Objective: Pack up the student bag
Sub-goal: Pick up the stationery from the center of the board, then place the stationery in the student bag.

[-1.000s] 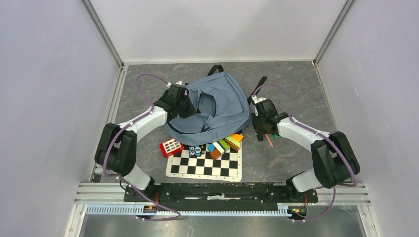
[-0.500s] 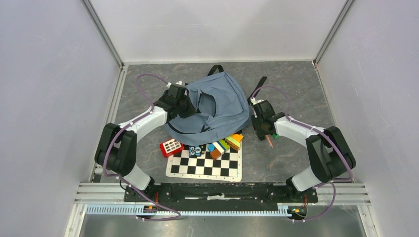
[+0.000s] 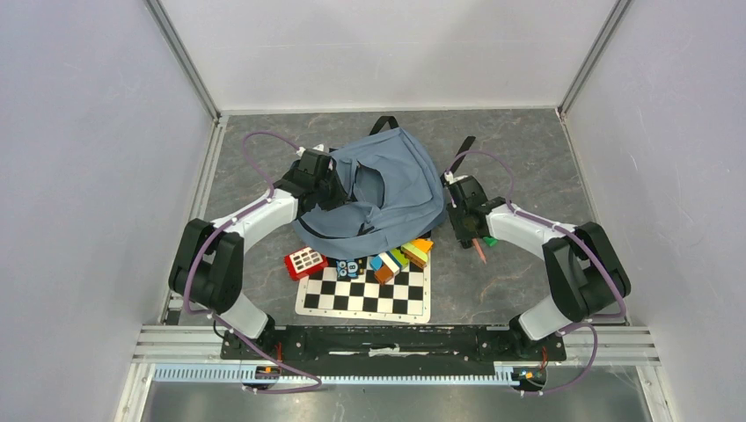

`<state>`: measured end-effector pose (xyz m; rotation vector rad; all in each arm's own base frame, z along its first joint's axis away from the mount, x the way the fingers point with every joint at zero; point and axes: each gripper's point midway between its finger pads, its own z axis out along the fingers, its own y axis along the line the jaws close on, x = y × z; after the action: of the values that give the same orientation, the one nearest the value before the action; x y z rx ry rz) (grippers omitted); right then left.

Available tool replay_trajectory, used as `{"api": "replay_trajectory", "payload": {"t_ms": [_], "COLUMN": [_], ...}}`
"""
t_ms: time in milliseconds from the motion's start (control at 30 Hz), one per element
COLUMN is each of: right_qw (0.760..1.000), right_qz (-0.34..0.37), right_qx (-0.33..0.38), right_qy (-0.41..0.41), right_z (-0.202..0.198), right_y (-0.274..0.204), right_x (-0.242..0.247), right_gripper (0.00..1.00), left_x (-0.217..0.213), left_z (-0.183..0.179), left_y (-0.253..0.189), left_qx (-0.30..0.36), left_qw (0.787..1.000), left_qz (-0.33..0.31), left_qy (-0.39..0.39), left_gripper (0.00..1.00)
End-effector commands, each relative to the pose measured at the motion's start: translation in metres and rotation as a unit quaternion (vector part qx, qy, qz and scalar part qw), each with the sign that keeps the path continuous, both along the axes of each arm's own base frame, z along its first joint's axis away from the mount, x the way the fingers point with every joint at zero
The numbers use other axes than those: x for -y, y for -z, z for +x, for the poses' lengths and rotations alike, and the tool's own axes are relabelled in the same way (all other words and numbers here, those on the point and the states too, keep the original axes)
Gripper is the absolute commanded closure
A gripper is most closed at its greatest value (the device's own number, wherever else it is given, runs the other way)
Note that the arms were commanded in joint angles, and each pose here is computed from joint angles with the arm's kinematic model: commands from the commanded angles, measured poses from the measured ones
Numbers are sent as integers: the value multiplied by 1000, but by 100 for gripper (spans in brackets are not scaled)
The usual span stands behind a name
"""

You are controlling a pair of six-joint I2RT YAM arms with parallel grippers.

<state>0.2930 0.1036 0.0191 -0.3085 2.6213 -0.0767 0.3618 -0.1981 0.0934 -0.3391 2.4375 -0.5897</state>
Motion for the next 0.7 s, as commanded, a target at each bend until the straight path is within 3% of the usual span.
{"api": "replay_trajectory", "payload": {"t_ms": [0,267,467,667], "right_qw": [999,989,969,954], "right_qz": [-11,77,149,177], "right_qx": [44,126,176,151], "right_qy": [13,-14,-93,-187], "right_z": [20,36,42,33], "right_y": [-33,-108,-166,-177], "right_x": [2,-29,-98,-178], "right_gripper": [100,100,100,100], "left_x": [0,3,7,11], "left_z": [8,10,11,9], "left_y": [-8,-10,-13,-11], "left_qx": [9,9,12,8], "left_qw": [1000,1000,1000,1000], "left_qz": [-3,-11,-20,-28], "left_qy": [-5,-6,0,8], "left_gripper": [89,89,89,89]}}
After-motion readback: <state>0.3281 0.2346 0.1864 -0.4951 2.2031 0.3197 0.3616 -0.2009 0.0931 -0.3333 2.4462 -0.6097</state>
